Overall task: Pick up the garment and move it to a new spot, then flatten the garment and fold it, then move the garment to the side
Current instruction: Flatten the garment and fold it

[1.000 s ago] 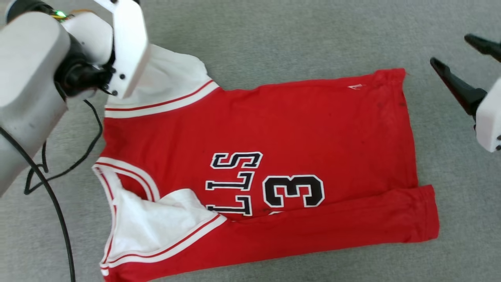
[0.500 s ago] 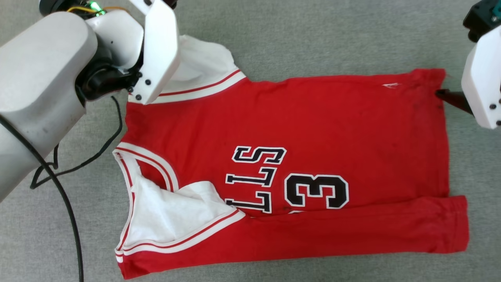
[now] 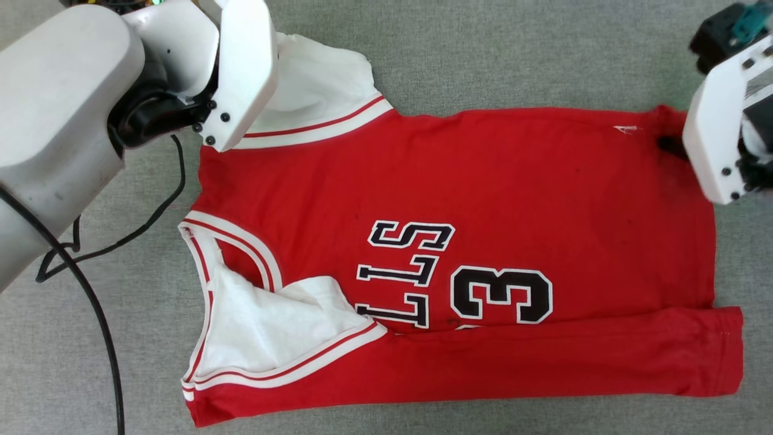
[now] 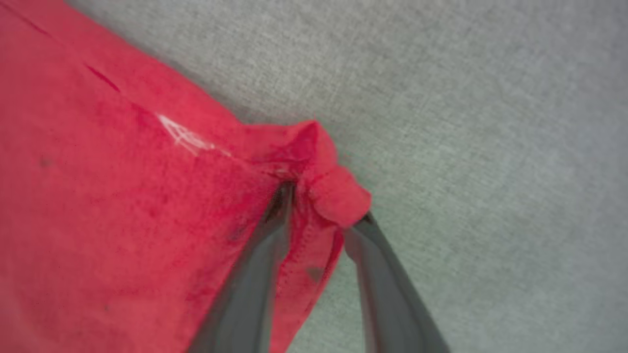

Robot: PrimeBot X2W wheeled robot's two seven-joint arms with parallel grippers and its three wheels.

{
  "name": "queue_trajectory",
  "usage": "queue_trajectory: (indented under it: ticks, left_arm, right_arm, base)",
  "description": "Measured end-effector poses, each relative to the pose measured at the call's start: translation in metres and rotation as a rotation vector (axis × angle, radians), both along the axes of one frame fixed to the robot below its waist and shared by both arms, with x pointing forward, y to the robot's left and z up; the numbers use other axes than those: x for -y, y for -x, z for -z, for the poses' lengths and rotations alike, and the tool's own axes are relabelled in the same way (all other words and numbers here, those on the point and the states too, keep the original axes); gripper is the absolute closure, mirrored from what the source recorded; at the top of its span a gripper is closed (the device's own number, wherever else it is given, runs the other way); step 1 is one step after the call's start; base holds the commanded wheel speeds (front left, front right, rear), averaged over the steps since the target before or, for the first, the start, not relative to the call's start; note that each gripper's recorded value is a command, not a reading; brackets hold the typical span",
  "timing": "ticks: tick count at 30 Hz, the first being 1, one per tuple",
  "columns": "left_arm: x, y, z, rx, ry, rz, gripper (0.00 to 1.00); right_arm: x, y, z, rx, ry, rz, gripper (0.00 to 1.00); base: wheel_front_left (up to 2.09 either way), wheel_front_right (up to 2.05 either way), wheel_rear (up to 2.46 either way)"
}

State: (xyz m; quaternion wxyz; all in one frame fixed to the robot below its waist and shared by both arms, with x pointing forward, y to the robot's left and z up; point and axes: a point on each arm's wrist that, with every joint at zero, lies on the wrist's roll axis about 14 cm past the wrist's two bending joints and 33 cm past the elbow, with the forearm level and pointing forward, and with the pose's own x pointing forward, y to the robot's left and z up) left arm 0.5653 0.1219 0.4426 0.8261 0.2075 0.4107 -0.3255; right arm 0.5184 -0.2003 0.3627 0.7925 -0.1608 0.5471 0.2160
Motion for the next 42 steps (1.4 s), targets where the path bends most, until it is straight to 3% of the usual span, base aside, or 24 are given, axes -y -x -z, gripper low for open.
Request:
queue_trajectory:
  ticks: [8,15,22,28,36,42]
  left_arm:
    - [0.0,0.018,-0.027,0.053,0.037,0.002,1.0]
    - [-0.008,0.058,-0.049,0.076,0.057,0.009,1.0]
    - [-0.025,0.112,-0.044,0.032,0.08,-0.016,1.0]
    - [-0.038,0.157,-0.036,-0.015,0.087,-0.046,1.0]
    - [-0.044,0.218,0.01,-0.164,0.099,-0.098,1.0]
    - [-0.041,0.236,0.041,-0.244,0.114,-0.129,1.0]
  right_arm:
    - [-0.003,0.008,-0.03,0.133,-0.056,-0.02,1.0]
    - [-0.005,0.028,-0.065,0.246,-0.12,-0.036,1.0]
    - [-0.004,0.062,-0.076,0.275,-0.157,-0.044,1.0]
    - [-0.002,0.091,-0.076,0.272,-0.195,-0.021,1.0]
    - [0.004,0.126,-0.048,0.199,-0.201,0.0,1.0]
    - [0.006,0.138,-0.023,0.136,-0.19,0.02,1.0]
  base:
    - [0.0,0.0,0.0]
    - [0.0,0.0,0.0]
    - [0.0,0.0,0.0]
    - [0.0,0.0,0.0]
    - [0.0,0.0,0.0]
    - [0.0,0.0,0.0]
